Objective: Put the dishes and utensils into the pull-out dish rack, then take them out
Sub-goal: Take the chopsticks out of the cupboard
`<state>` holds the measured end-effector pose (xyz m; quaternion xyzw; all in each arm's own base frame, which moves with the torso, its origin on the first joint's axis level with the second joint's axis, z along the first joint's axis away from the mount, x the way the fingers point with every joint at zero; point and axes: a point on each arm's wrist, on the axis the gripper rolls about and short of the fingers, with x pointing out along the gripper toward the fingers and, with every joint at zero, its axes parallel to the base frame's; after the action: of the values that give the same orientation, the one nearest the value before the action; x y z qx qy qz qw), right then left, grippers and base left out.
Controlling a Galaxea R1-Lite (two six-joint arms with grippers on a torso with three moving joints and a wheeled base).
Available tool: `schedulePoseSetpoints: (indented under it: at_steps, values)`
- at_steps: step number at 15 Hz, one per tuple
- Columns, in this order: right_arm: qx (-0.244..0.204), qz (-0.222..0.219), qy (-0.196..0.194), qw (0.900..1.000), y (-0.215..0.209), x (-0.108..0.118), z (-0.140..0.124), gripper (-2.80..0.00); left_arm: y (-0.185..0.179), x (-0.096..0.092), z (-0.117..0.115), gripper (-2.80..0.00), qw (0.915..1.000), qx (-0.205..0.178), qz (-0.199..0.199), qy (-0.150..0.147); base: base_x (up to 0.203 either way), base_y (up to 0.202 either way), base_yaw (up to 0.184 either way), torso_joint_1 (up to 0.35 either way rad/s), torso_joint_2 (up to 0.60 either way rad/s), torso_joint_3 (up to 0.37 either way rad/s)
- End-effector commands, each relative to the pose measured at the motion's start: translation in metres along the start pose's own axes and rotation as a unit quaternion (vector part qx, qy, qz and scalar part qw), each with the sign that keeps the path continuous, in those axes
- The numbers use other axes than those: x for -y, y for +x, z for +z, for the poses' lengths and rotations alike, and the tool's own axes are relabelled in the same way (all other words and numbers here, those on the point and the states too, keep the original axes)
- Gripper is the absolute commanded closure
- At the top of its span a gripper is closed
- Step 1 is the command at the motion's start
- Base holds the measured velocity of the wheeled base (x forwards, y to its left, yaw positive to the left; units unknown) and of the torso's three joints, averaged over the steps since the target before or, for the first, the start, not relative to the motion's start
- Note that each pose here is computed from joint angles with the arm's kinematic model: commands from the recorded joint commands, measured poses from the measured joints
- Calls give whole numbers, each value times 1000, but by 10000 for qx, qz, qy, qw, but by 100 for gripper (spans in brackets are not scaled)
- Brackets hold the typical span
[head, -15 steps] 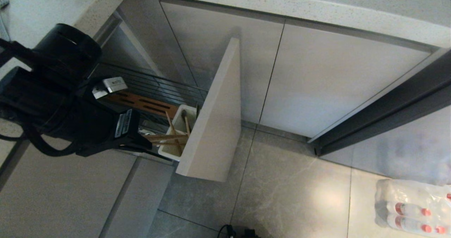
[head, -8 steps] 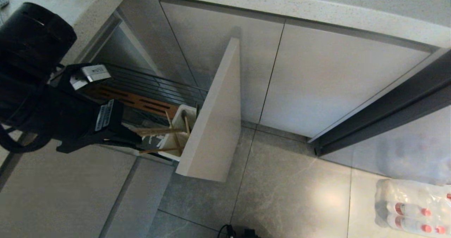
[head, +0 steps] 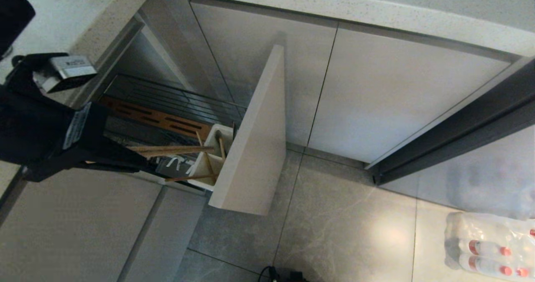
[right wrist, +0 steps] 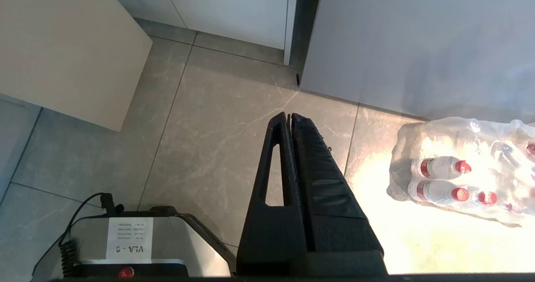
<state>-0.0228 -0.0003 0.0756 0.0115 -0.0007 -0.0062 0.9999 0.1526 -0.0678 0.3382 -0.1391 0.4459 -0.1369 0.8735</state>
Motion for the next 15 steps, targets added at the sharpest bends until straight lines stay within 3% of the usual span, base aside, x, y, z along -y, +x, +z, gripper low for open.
schedulePoseSetpoints:
  at_steps: [1,10,12,15]
  values:
    - [-6,0,0,10000,0,0,0,0,-15,1,-6,0,9998,140,-117,40,0,0,0,0,0,0]
    - [-6,0,0,10000,0,0,0,0,-101,-1,-40,0,9946,749,-670,261,0,0,0,0,0,0]
    - [-2,0,0,10000,0,0,0,0,-123,-5,-51,0,9902,1072,-849,296,0,0,0,0,0,0]
    - [-4,0,0,10000,0,0,0,0,-147,-9,-60,0,9757,1876,-1093,302,0,0,0,0,0,0]
